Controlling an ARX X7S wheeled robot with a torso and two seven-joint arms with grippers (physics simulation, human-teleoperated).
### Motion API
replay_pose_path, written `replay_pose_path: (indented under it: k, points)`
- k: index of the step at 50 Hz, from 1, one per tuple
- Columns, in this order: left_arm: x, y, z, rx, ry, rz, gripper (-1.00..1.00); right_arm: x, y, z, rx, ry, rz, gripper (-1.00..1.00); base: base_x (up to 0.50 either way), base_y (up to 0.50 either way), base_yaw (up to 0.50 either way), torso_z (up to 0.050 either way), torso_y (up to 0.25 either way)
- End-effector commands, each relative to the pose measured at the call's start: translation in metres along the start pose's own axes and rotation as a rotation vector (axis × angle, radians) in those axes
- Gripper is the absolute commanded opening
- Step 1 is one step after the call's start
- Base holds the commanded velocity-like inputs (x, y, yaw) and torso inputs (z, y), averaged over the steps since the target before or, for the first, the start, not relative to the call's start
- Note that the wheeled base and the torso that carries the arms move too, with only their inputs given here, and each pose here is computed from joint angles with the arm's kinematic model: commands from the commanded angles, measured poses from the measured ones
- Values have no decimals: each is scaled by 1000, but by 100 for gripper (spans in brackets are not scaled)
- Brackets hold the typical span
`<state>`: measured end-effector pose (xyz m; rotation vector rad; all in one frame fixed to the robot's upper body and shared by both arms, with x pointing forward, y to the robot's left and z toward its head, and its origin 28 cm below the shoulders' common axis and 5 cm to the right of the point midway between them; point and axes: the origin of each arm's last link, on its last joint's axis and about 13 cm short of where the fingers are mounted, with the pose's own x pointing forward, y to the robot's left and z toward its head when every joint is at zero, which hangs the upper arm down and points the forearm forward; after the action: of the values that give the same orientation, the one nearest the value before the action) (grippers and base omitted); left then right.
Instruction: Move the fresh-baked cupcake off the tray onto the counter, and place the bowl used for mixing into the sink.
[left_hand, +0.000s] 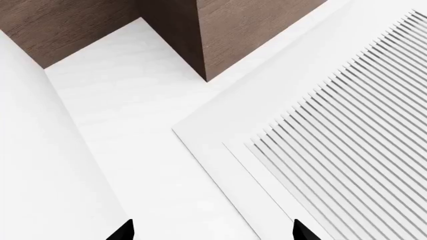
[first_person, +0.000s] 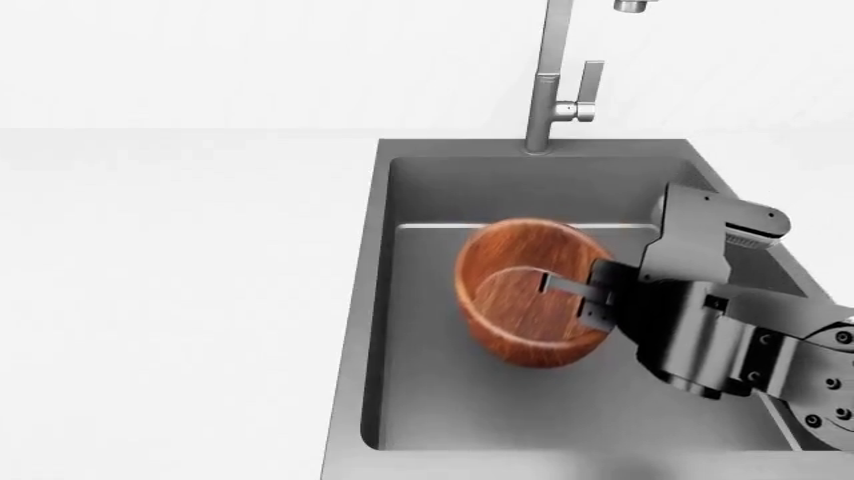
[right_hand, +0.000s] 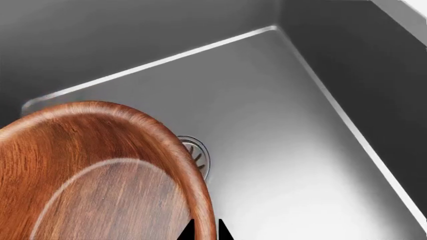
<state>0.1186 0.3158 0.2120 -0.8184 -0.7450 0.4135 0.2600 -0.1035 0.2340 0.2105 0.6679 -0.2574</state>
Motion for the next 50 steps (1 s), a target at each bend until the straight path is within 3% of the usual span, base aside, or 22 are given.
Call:
replay_pose_path:
  k: [1,21,33,50]
  points:
    - [0,0,0,1,1,-1,100,0,1,-1,-27,17,23,100,0,0,0,0,0]
    - [0,0,0,0,0,0,100,-4,-1,0,-46,34,22,100,0,0,0,0,0]
    - [0,0,1,0,-1,1,100,-39,-9,25,-57,-57,-12,100,0,0,0,0,0]
    - [0,0,1,1,-3,-1,100,-79,-6,43,-133,-135,-22,100,0,0,0,0,0]
